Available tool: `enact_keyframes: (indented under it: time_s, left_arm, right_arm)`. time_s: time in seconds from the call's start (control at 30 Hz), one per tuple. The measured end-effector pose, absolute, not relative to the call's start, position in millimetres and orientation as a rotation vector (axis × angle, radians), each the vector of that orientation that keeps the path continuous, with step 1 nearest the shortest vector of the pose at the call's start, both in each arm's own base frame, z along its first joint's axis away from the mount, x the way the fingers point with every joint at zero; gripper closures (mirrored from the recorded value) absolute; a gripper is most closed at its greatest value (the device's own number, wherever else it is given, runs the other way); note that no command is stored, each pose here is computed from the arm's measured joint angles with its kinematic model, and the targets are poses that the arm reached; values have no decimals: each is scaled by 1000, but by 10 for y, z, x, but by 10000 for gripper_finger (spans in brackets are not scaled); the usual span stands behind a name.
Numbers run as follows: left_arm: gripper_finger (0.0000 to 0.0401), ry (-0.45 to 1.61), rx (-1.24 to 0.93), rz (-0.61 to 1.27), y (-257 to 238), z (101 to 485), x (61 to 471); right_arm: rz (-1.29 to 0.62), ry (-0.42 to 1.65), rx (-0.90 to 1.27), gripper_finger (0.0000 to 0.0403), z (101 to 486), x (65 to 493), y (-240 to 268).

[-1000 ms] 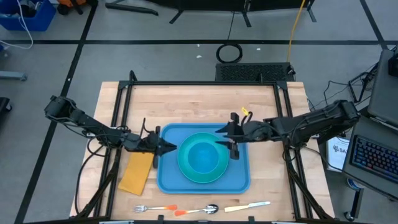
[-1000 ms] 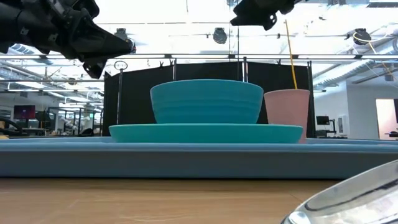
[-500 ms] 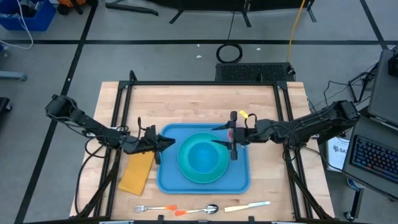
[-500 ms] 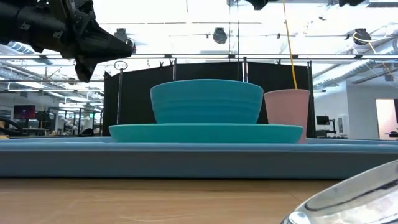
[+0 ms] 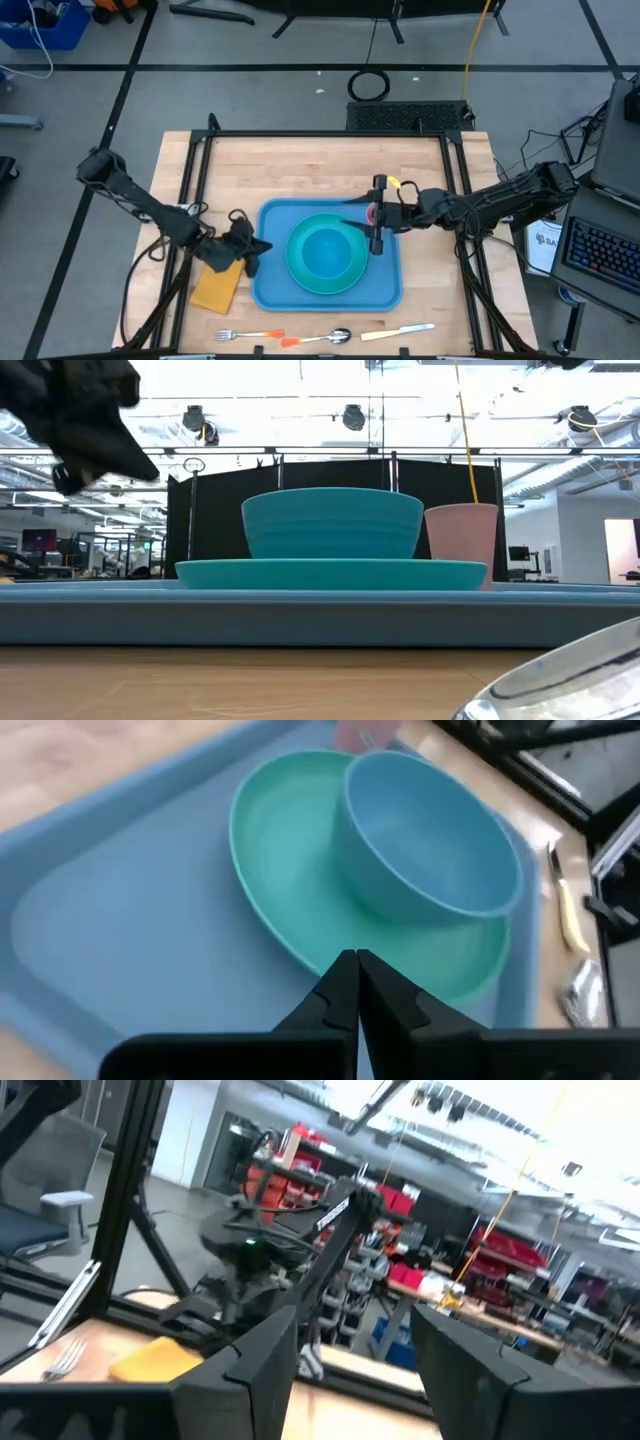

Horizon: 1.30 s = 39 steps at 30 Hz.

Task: Set up tray
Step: Put the yellow napkin to the left of the blue tray

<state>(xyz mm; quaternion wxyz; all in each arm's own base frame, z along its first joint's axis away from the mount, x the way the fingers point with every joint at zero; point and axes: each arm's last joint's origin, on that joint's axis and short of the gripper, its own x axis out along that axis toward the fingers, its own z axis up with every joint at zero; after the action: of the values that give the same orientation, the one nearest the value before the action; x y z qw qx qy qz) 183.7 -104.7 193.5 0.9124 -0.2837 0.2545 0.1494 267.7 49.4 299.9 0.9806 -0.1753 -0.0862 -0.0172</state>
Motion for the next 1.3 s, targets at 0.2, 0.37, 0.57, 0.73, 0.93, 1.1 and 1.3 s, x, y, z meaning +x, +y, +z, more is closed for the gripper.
enact_keyframes:
  time_s: [0.2, 0.37, 0.57, 0.73, 0.93, 1.1, 1.3]
  left_arm:
    - [398, 666, -622, 318, -1253, 2287, 1743]
    - [391, 913, -778, 442, -1295, 2232, 1595]
    - [394, 1022, -828, 593, -1360, 2027, 1598]
    - [347, 1178, -826, 644, -1446, 1801, 1684]
    - [258, 1217, -795, 687, -1480, 1657, 1736]
    - [198, 1224, -807, 702, -1505, 1602, 1760]
    - [179, 1271, -795, 741, -1516, 1522, 1762]
  right_arm:
    - [-51, -221, -387, 215, 3047, 2669, 488]
    - [-56, -231, -407, 215, 3057, 2666, 487]
    - [-56, -234, -406, 216, 3060, 2666, 487]
    - [-56, -234, -402, 216, 3060, 2666, 487]
    - [-56, -234, -403, 216, 3060, 2666, 487]
    - [-54, -226, -394, 216, 3052, 2667, 487]
    - [-52, -223, -386, 216, 3049, 2668, 487]
